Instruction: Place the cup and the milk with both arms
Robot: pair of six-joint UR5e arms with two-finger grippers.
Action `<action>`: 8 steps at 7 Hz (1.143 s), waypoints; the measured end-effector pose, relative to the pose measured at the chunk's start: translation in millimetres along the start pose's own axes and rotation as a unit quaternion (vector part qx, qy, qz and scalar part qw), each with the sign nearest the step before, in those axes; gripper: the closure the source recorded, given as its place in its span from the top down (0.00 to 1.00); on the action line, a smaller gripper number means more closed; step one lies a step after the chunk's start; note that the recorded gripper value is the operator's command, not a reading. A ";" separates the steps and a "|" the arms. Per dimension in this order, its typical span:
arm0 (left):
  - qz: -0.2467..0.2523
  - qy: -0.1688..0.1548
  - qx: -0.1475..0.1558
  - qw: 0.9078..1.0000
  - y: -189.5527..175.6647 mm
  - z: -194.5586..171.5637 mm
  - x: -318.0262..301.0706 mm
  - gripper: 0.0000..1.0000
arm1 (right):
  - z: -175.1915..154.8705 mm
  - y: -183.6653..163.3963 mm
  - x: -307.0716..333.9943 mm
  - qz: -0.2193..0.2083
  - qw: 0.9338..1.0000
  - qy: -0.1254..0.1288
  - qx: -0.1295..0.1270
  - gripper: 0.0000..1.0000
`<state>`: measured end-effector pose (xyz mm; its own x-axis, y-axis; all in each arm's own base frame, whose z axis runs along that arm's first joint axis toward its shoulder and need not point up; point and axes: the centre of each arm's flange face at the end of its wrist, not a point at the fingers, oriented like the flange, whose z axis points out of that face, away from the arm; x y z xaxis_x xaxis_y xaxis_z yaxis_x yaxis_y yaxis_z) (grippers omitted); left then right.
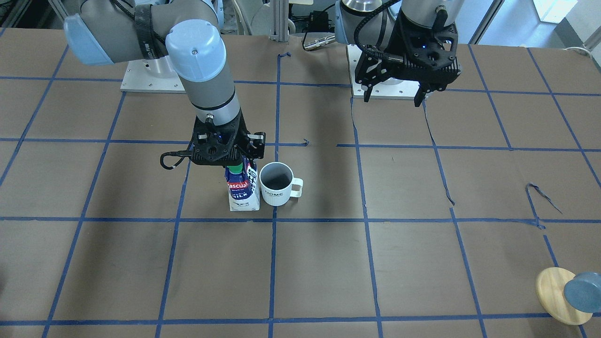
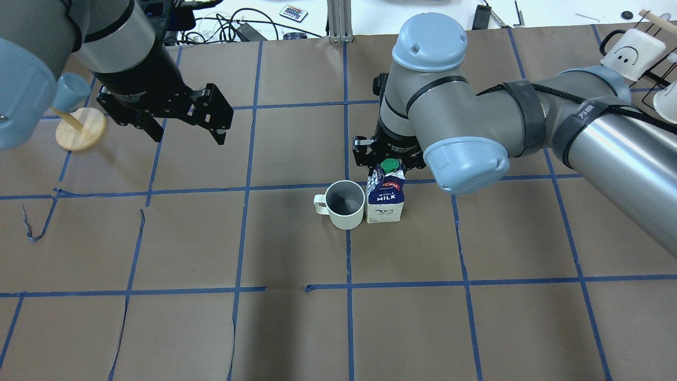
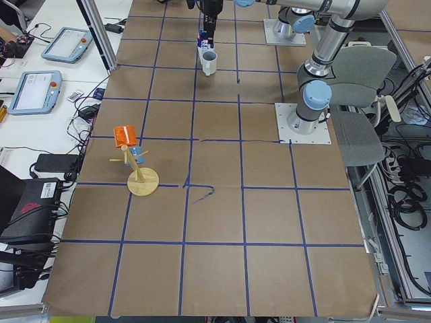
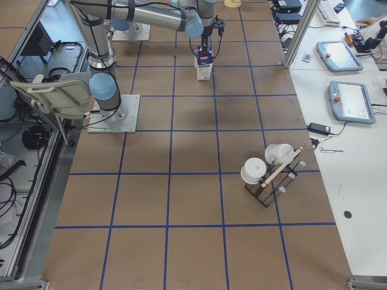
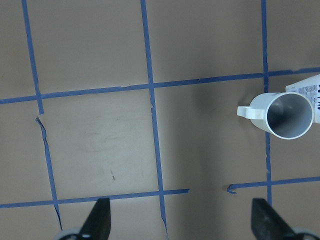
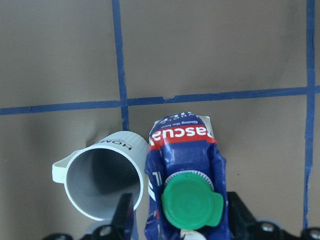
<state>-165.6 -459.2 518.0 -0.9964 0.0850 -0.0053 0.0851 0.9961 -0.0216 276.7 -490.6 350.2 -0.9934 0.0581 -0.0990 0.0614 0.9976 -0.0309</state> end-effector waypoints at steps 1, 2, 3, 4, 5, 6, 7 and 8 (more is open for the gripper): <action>0.000 0.000 0.000 1.000 0.0 -0.1 0.0 1.00 | -19.7 -13.4 -1.3 0.000 1.000 -0.005 0.010 1.00; 0.000 0.000 0.000 1.000 0.0 -0.3 0.0 1.00 | -45.1 -29.8 -4.0 -0.009 1.000 -0.004 0.015 1.00; 0.000 0.000 0.000 1.000 0.0 -0.3 0.0 1.00 | -67.7 -50.8 3.3 -0.024 1.000 0.003 0.020 1.00; 0.000 0.000 0.000 1.000 0.0 -0.2 0.0 1.00 | -86.4 -72.1 31.2 -0.041 0.999 0.016 0.026 1.00; 0.000 0.000 0.000 1.000 0.0 0.0 0.0 1.00 | -107.6 -81.0 68.1 -0.057 0.998 0.024 0.029 1.00; 0.000 0.000 0.000 1.000 0.0 -0.1 0.0 1.00 | -136.9 -65.6 94.9 -0.072 0.996 0.029 0.033 1.00; 0.000 0.000 0.000 1.000 0.0 -0.1 0.0 1.00 | -154.6 -41.1 106.4 -0.079 0.996 0.031 0.035 1.00; 0.000 0.000 0.000 1.000 0.0 0.0 0.0 1.00 | -158.5 -25.9 111.1 -0.082 0.995 0.034 0.038 1.00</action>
<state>-165.6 -459.2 518.1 -0.9964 0.0850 -0.0053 0.0851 0.9961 -0.0220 149.4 -504.1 497.6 -0.9947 -0.1007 -0.0185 -0.0979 0.9883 -0.1171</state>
